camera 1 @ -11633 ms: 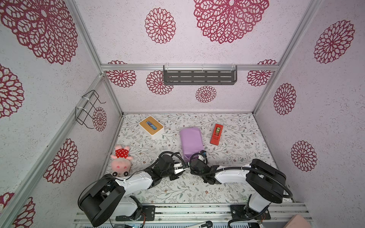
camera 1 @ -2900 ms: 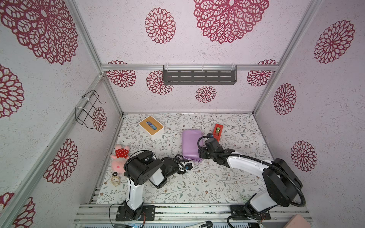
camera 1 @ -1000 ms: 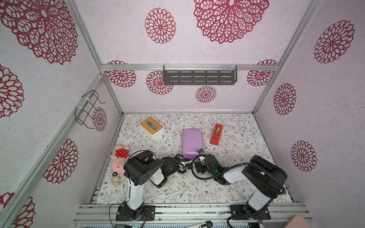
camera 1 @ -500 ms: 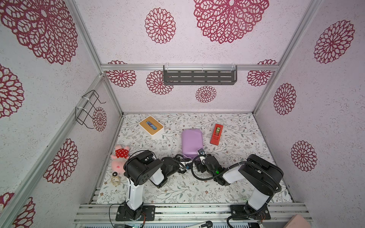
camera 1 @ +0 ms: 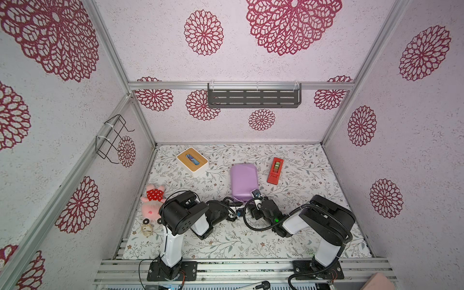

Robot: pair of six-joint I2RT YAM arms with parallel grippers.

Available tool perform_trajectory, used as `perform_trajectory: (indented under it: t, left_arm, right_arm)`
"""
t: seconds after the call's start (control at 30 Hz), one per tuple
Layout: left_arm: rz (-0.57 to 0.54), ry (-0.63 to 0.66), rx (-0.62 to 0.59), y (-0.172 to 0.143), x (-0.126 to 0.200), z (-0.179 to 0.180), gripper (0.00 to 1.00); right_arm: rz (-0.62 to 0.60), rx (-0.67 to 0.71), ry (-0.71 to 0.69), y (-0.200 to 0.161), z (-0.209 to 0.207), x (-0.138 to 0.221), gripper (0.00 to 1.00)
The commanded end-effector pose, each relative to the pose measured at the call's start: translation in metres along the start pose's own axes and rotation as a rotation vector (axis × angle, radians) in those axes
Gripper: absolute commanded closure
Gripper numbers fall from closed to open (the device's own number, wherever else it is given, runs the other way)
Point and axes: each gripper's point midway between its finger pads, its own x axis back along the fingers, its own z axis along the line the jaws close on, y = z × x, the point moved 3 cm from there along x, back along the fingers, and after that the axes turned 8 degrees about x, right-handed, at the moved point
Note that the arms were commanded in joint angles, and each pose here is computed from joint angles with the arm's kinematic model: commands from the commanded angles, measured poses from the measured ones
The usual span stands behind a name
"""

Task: Wrap a gift box in wrapping paper
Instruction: Fifth fold the wrapping paper around the gift box.

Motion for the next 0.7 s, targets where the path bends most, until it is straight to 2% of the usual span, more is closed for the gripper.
perform_trajectory:
  t: [0.0,0.6,0.67]
  left_arm:
    - [-0.039,0.013,-0.016,0.01,-0.001,0.0,0.89]
    - [-0.051,0.047,-0.012,0.015,0.007,0.001,0.53]
    - [-0.075,0.066,-0.018,0.025,0.012,0.008,0.5]
  right_arm:
    - [-0.033,-0.031,-0.027,0.004,-0.006,0.0,0.3]
    - [-0.048,-0.081,-0.026,-0.001,-0.01,-0.001,0.34]
    - [-0.05,-0.084,-0.024,0.0,-0.01,-0.001,0.35]
